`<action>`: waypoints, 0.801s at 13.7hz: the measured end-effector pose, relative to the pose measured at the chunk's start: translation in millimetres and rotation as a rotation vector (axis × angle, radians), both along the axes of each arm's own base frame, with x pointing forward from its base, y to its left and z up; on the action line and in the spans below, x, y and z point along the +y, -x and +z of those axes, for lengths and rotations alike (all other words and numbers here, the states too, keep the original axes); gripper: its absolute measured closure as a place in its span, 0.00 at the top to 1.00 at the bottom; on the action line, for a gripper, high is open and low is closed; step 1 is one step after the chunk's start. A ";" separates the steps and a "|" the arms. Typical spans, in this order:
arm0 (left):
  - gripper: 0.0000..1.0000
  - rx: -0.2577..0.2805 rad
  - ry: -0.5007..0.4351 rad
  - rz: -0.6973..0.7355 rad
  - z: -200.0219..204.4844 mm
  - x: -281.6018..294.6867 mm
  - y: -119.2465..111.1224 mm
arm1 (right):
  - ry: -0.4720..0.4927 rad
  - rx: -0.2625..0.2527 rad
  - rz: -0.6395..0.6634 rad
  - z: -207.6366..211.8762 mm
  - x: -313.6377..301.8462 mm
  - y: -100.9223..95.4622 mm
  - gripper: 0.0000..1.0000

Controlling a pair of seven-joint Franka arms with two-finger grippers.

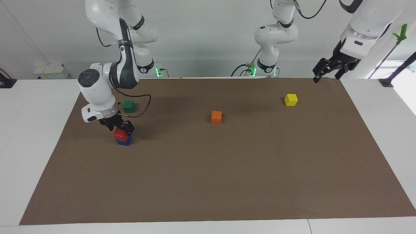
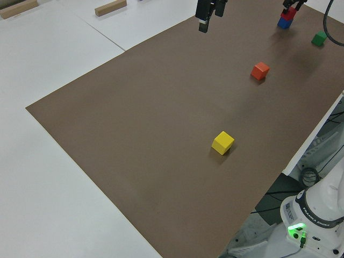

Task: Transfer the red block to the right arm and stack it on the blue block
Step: 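Lower the red cube onto the blue cube with the right gripper, then open the right gripper and lift it away from the stack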

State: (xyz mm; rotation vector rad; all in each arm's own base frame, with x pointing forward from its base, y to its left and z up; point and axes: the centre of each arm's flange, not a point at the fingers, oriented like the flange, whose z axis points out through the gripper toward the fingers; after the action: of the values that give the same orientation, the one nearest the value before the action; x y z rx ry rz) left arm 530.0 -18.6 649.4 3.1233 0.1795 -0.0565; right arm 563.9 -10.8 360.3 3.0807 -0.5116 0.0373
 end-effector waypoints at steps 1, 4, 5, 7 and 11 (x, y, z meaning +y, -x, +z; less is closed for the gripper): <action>1.00 0.000 0.000 0.000 0.0 0.0 0.0 | 0.000 0.007 0.000 6.3 -0.1 -0.7 1.00; 1.00 0.000 0.000 0.000 0.0 0.0 0.0 | 0.000 0.011 0.070 54.1 -1.8 -4.4 1.00; 1.00 0.000 0.000 0.000 0.0 0.0 0.0 | 0.000 -0.001 0.105 74.5 -4.8 -3.8 1.00; 1.00 0.000 0.000 0.000 0.0 0.0 0.0 | 0.003 -0.035 0.151 114.5 -14.9 1.1 1.00; 1.00 0.000 0.000 0.000 0.0 0.0 0.0 | -0.006 0.018 0.183 199.6 -17.6 18.7 1.00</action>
State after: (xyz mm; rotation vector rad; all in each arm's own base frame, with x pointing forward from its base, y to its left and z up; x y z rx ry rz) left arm 530.0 -18.6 649.4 3.1233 0.1795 -0.0570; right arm 545.2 -28.4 559.9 3.1197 -0.2282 0.0099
